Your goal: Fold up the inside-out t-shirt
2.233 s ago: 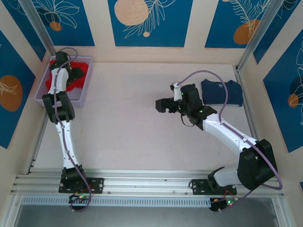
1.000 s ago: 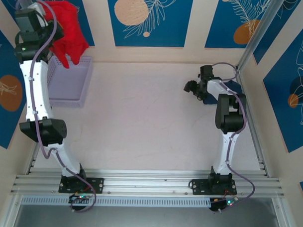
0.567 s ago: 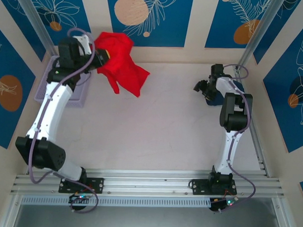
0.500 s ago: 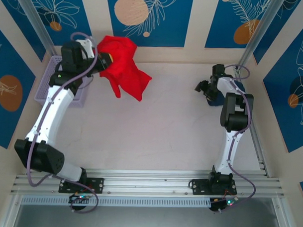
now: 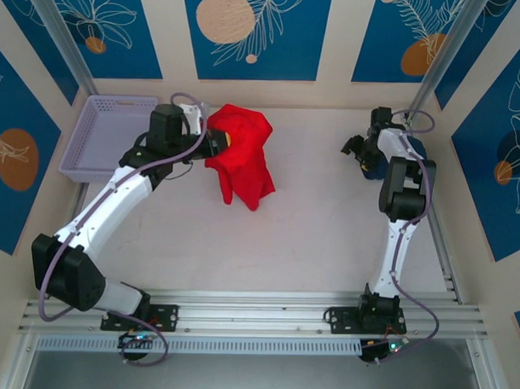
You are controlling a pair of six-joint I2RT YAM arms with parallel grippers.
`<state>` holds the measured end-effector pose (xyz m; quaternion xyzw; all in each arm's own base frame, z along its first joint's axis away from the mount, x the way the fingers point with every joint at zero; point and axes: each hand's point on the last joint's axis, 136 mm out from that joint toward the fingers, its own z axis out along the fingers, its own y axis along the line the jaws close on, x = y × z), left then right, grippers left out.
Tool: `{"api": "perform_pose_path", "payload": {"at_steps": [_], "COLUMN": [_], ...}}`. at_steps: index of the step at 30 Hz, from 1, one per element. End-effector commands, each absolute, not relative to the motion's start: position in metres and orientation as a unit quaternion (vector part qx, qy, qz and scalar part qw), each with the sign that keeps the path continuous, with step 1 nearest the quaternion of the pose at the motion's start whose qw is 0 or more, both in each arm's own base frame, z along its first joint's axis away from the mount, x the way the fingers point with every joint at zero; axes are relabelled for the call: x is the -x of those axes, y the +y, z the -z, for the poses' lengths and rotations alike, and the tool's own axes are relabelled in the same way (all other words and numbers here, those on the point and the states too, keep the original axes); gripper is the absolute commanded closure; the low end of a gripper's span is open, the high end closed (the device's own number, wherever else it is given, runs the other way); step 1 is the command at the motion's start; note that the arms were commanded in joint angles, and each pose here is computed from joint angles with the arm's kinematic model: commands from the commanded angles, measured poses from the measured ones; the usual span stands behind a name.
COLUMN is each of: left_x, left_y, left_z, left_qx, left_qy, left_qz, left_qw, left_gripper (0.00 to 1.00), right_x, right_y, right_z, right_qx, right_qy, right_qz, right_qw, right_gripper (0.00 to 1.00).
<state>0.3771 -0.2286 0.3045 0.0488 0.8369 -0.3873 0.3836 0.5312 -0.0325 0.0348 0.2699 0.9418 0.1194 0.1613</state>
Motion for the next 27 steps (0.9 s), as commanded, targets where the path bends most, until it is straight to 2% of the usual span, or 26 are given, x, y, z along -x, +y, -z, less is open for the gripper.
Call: {"api": "perform_pose_path", "payload": {"at_steps": [1,5,10,13,18,23,27], "left_x": [-0.384,-0.386,-0.366,-0.355,-0.347,-0.339,-0.334], "left_y": [-0.234,-0.23,-0.25,-0.254,-0.251,-0.257,-0.259], "left_z": [-0.317,-0.311,-0.335,-0.348,-0.353,-0.354,-0.356], "left_qx": [-0.059,-0.056,-0.094,-0.101,-0.091,-0.093,-0.095], "left_qy": [0.821,0.83,0.816,0.81,0.808,0.804,0.801], "left_qz": [0.39,0.373,0.385,0.384,0.384,0.399,0.403], "left_qw": [0.413,0.41,0.42,0.431,0.437,0.431,0.432], "left_gripper": [1.0,1.0,1.0,1.0,1.0,1.0,1.0], "right_x": [-0.535,-0.539,-0.526,-0.493,-0.401,-0.322,-0.3], "right_y": [-0.037,-0.024,0.055,0.107,0.174,0.206,0.22], "right_z": [-0.033,-0.056,-0.124,-0.159,-0.185,-0.187,-0.178], "right_qx": [-0.277,-0.247,-0.106,-0.025,0.055,0.136,0.187], "right_qy": [0.941,0.941,0.934,0.92,0.875,0.83,0.812], "right_qz": [-0.123,-0.149,-0.235,-0.262,-0.353,-0.411,-0.404], "right_qw": [0.152,0.179,0.248,0.289,0.326,0.353,0.376], "right_gripper": [0.29,0.28,0.26,0.26,0.23,0.18,0.16]}}
